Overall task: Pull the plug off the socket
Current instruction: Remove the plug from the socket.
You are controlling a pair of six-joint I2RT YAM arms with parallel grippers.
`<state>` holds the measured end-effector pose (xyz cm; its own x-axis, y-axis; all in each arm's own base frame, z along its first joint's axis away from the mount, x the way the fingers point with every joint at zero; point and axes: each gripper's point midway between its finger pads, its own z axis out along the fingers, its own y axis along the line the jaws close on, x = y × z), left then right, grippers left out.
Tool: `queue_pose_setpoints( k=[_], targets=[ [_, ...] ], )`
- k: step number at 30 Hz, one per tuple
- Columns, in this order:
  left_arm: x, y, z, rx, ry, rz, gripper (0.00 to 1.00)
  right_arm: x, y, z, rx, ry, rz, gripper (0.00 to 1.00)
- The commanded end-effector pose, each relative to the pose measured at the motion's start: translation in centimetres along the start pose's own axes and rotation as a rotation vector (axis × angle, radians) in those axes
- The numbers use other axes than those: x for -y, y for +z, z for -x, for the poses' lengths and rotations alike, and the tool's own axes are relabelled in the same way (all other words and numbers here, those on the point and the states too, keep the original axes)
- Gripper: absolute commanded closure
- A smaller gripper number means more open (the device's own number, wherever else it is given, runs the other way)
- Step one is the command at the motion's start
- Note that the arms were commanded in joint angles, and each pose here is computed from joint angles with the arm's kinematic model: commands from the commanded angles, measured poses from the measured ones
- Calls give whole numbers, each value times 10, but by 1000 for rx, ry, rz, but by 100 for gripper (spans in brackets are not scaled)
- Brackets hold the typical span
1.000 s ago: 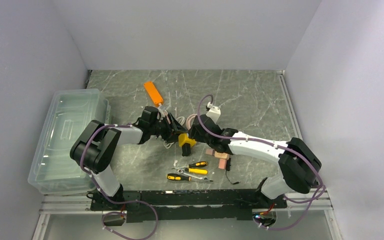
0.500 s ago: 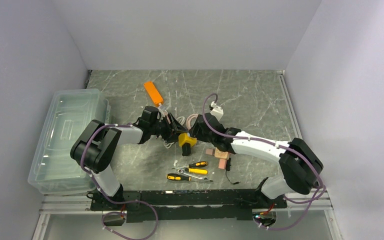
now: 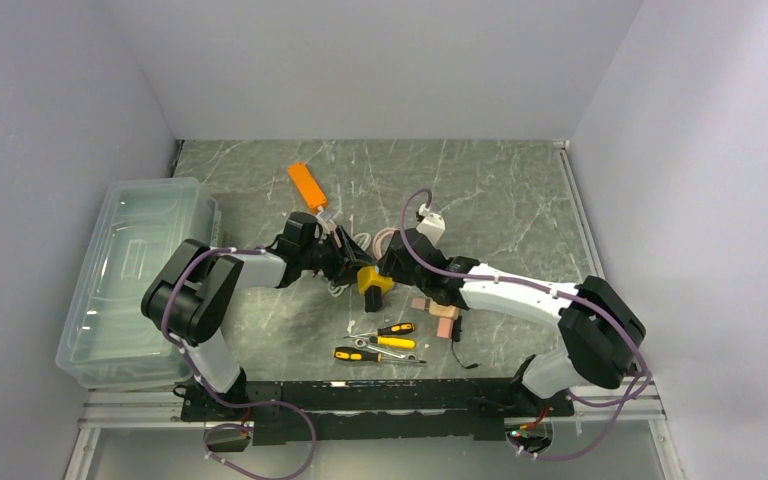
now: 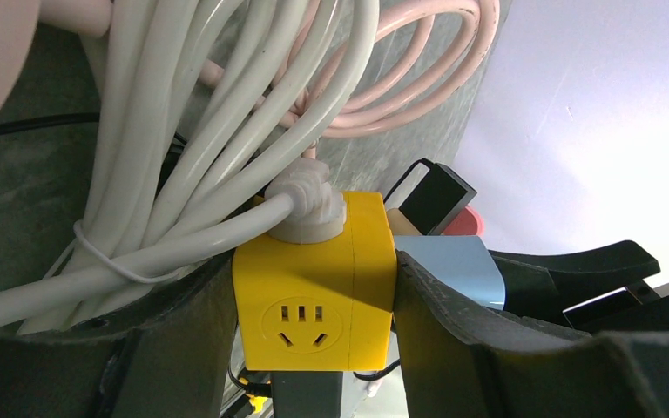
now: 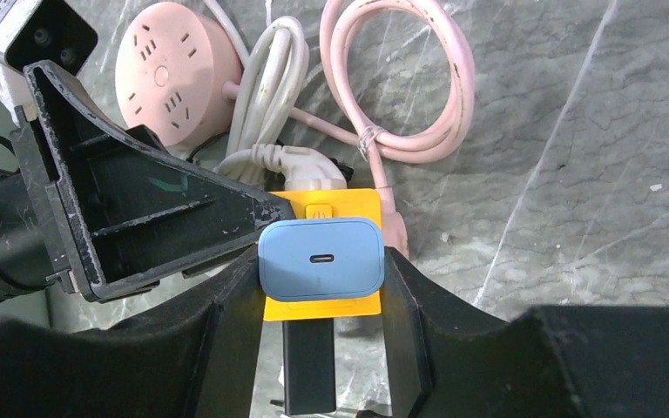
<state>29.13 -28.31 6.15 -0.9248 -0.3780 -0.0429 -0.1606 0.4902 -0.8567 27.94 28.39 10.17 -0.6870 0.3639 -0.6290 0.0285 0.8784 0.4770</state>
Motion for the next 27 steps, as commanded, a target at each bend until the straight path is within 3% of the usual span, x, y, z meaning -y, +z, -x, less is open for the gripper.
queue_pose_setpoints(
  k=[1, 14, 27],
  targets=[
    [-23, 8, -12, -39, -1, 64, 97, 4, -3, 17, 74, -48, -66, 100],
    [-24, 8, -12, -40, -1, 66, 97, 10, -1, 18, 24, 38, -4, 100],
    [-25, 9, -14, -48, -12, 62, 98, 2, -5, 22, 69, -47, -53, 100]
  ],
)
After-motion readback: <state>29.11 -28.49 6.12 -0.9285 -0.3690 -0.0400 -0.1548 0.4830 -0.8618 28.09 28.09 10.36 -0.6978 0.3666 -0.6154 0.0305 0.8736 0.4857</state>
